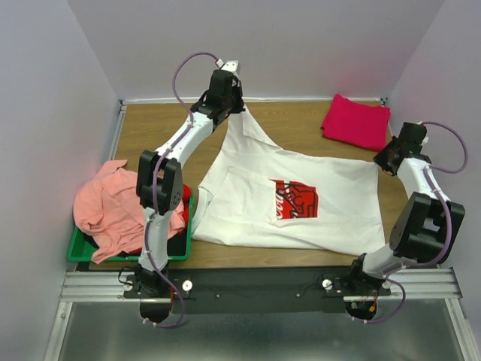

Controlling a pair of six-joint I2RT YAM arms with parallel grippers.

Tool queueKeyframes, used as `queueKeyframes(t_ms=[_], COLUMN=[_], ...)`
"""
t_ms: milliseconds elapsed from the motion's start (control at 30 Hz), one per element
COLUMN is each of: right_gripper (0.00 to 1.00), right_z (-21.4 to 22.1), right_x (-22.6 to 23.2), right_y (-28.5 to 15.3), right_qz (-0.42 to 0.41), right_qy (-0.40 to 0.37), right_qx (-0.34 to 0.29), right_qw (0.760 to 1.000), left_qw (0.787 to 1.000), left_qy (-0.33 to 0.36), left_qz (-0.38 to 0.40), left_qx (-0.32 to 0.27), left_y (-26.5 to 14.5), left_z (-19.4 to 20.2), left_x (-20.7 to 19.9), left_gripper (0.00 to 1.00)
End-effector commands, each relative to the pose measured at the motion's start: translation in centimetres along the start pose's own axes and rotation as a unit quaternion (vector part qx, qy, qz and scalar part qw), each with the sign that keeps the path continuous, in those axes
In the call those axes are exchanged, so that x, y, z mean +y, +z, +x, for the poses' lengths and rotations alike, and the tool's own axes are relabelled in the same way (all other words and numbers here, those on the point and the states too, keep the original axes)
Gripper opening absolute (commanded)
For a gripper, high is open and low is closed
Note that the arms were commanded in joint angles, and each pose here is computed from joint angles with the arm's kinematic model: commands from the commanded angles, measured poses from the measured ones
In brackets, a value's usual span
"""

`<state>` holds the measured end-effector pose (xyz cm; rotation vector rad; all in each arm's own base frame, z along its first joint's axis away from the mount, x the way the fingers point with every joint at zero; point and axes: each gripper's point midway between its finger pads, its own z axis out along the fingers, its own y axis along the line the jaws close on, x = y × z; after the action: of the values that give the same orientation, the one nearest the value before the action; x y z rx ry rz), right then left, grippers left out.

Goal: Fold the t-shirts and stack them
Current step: Fold the tshirt

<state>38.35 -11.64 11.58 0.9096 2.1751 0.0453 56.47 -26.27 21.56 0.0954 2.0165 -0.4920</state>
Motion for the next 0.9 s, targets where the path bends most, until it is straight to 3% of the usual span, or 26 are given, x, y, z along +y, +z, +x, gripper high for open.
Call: queueKeyframes(t_ms=[0, 200, 400, 467, 500, 533, 567, 600, 633, 700, 733, 800, 867], right_gripper=[0.00, 0.00, 0.01, 0.00, 0.00, 0.00, 0.00, 0.00, 0.00, 0.00, 0.00, 0.01, 0.00], right_z=[-2.0, -3.5, -4.3, -4.3, -3.6, -3.4, -2.9, -2.8, -2.4, -2.2, -1.7, -1.4, -0.7], right_x=[2.5, 4.7, 5.1, 4.7, 3.9, 3.4, 2.6, 2.2, 1.7, 0.9, 0.5, 0.0, -0.6], right_y=[0.9, 2.3, 3.0, 2.4, 2.4, 2.2, 1.7, 1.5, 1.3, 0.7, 0.2, -0.2, -0.7], right_qz=[-0.024, -0.027, -0.024, -0.017, -0.004, 0.004, 0.018, 0.024, 0.032, 0.046, 0.049, 0.055, 0.060], right_qy=[-0.011, -0.033, -0.045, -0.045, -0.046, -0.048, -0.049, -0.050, -0.049, -0.048, -0.046, -0.043, -0.040], right_qx=[-0.012, -0.026, -0.031, -0.037, -0.035, -0.037, -0.039, -0.041, -0.042, -0.049, -0.050, -0.052, -0.052], right_qw=[1.000, 0.999, 0.998, 0.998, 0.998, 0.998, 0.998, 0.998, 0.997, 0.997, 0.997, 0.996, 0.996], left_qw=[0.999, 0.999, 0.999, 0.999, 0.999, 0.999, 1.000, 1.000, 0.999, 0.999, 0.999, 0.999, 0.999], left_qy=[0.020, 0.027, 0.040, 0.032, 0.029, 0.015, 0.013, 0.008, -0.001, -0.004, -0.007, -0.015, -0.026], left_qz=[0.004, 0.015, 0.032, 0.019, 0.019, 0.009, 0.023, 0.026, 0.021, 0.028, 0.021, 0.027, 0.031], left_qx=[0.032, 0.011, -0.006, 0.020, 0.006, 0.028, -0.002, -0.001, 0.032, 0.019, 0.038, 0.025, 0.036], left_y=[2.0, 3.7, 2.4, 1.8, 0.0, -0.2, -2.0, -2.8, -3.2, -5.6, -6.1, -8.3, -9.6], left_z=[0.4, -1.7, -3.9, -1.3, -2.5, 0.4, -1.5, -0.8, 2.7, 2.6, 5.1, 4.8, 7.3], left_x=[1.7, 3.3, 2.9, 3.8, 3.3, 4.2, 3.1, 3.0, 3.7, 2.6, 3.2, 2.5, 2.7], left_gripper=[0.00, 0.00, 0.00, 0.00, 0.00, 0.00, 0.00, 0.00, 0.00, 0.00, 0.00, 0.00, 0.00])
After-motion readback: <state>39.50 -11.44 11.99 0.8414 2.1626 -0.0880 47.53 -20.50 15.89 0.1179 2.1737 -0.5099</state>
